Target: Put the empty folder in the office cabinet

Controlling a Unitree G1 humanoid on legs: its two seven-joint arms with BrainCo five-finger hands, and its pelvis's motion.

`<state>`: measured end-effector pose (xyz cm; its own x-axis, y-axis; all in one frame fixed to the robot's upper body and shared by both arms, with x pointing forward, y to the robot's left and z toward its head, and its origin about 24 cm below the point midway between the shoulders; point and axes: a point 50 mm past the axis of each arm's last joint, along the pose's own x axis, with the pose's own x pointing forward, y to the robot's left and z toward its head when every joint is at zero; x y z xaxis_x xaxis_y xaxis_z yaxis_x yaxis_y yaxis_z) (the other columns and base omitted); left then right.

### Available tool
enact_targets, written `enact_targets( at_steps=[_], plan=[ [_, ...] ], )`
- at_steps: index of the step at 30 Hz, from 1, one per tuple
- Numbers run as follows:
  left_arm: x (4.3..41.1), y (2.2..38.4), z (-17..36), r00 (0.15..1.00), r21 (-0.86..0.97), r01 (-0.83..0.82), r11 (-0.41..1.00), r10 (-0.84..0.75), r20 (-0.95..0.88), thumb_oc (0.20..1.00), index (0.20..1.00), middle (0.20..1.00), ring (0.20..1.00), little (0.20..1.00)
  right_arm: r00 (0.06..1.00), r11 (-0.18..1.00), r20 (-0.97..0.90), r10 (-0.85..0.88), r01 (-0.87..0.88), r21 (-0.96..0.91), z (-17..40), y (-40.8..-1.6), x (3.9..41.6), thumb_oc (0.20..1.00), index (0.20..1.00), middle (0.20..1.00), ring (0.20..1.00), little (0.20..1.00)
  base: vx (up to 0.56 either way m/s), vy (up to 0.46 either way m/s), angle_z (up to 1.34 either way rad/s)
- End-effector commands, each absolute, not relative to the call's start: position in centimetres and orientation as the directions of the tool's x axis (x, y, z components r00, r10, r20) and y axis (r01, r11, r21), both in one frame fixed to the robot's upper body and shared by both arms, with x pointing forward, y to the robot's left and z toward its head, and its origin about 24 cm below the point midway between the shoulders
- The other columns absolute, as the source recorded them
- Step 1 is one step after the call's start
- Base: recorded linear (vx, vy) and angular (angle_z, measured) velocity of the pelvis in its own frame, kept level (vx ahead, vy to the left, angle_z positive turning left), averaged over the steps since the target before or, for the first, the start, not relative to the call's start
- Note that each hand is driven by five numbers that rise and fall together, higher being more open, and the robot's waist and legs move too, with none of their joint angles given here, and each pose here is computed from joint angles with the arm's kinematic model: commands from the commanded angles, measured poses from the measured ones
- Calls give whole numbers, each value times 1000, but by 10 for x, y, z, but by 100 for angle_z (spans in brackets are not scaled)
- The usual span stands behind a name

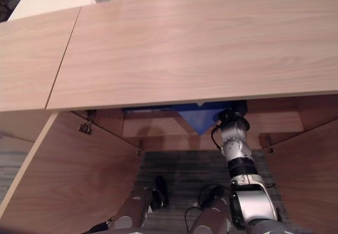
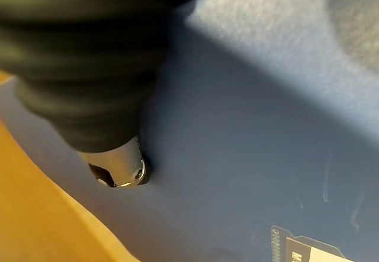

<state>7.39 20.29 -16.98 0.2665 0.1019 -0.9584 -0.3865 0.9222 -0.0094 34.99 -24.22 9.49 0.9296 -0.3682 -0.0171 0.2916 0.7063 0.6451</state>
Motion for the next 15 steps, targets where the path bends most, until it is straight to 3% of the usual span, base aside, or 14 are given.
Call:
enact_targets(
  at_steps=[1,6,8,15],
  plan=[
    [90,208,-162,362,-41,-374,926,105,-926,1000,1000,1000,1000,1000,873,736,272,-405,135,663,180,-251,366,200,200,200,200,200,-31,-14,10],
    [109,202,-153,451,-93,-319,943,64,-890,1000,1000,1000,1000,1000,845,741,323,-426,122,660,207,-255,371,200,200,200,200,200,-33,-25,7],
    [126,193,-140,541,-144,-240,960,9,-841,1000,1000,1000,1000,1000,824,740,380,-420,69,669,230,-251,372,200,200,200,200,200,-33,-17,12],
    [138,183,-121,627,-206,-147,968,-70,-776,1000,1000,1000,1000,1000,774,700,448,-448,-8,714,259,-247,368,200,200,200,200,200,1,20,-4]
  ],
)
